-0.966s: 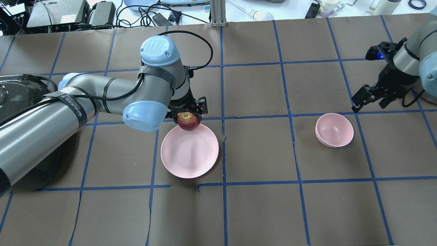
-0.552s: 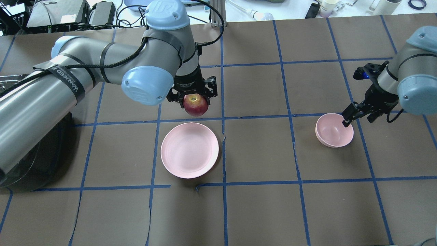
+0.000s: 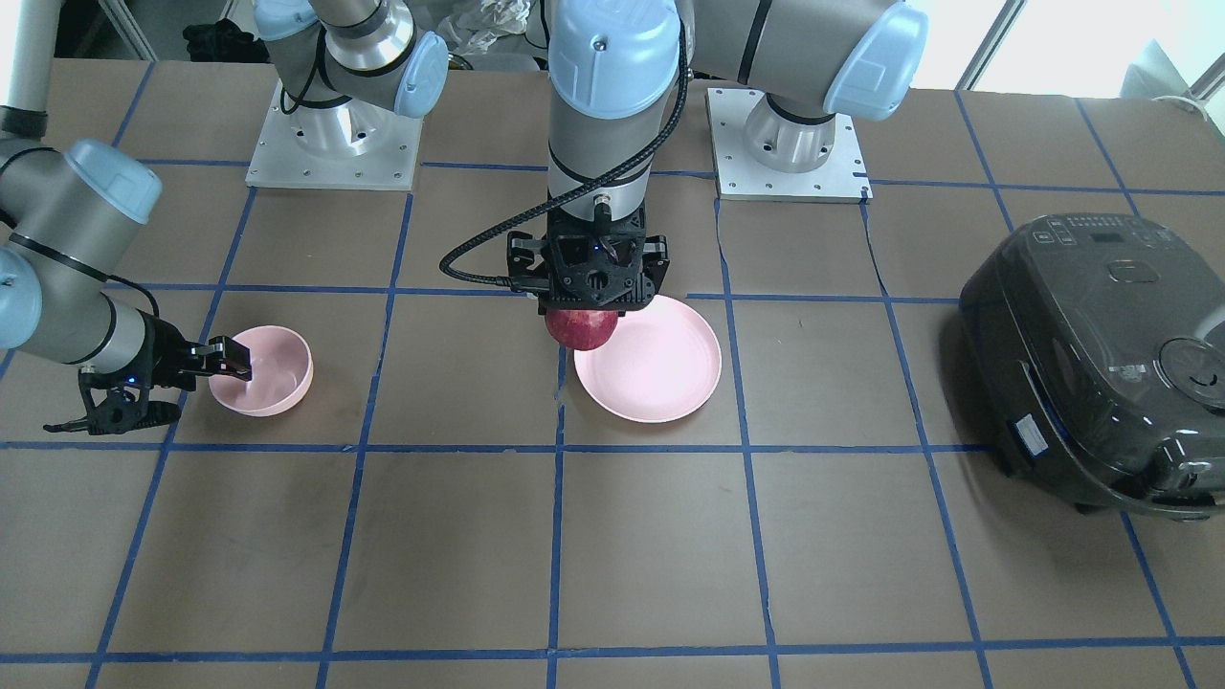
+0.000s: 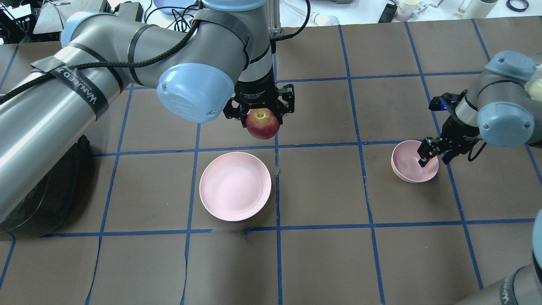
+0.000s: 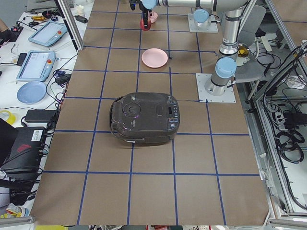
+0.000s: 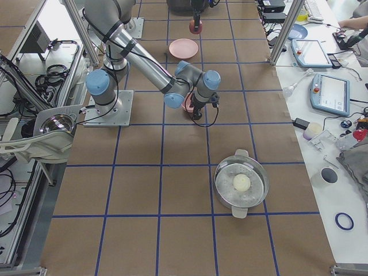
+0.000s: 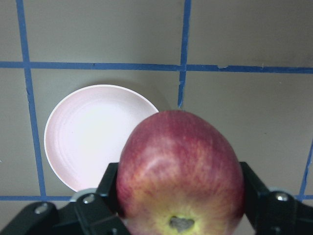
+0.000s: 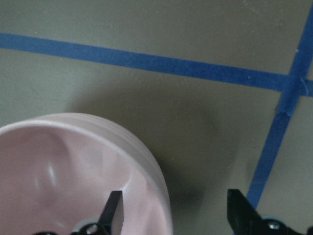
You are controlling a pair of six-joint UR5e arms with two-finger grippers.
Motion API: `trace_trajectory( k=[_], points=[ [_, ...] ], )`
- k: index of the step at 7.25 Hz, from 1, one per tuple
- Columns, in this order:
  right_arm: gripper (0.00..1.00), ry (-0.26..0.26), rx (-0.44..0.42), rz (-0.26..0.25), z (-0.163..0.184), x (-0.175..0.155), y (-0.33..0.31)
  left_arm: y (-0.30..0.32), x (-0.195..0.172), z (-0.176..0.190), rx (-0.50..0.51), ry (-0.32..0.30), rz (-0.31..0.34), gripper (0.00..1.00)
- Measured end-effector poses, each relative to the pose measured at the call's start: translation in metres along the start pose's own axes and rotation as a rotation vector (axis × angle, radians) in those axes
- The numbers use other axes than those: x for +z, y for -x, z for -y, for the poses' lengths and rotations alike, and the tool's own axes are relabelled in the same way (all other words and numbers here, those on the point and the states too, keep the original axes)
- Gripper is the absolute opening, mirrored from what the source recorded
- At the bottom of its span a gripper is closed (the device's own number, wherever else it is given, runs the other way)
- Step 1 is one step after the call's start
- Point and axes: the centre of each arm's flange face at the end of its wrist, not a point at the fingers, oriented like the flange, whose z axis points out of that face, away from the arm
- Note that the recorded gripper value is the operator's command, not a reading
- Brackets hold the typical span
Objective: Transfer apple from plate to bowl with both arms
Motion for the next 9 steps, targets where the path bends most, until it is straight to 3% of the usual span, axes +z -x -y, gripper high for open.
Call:
trace_trajectory(
  k=[3,5,7,9],
  points=[
    [0.00,0.022,0.031,-0.009,-0.002,-0.003,0.000,-0.014,0.002,-0.012,0.016,0.003,0.010,0.17],
    [0.00,0.037,0.103,0.004,0.003,-0.025,0.007,-0.017,0.005,-0.014,0.000,0.010,0.015,0.17],
    [0.00,0.049,0.167,0.058,0.016,-0.043,0.052,-0.017,0.005,-0.016,-0.004,0.011,0.018,0.17],
    [0.00,0.051,0.190,0.130,0.030,-0.036,0.124,-0.017,0.003,-0.016,-0.005,0.010,0.017,0.17]
  ],
)
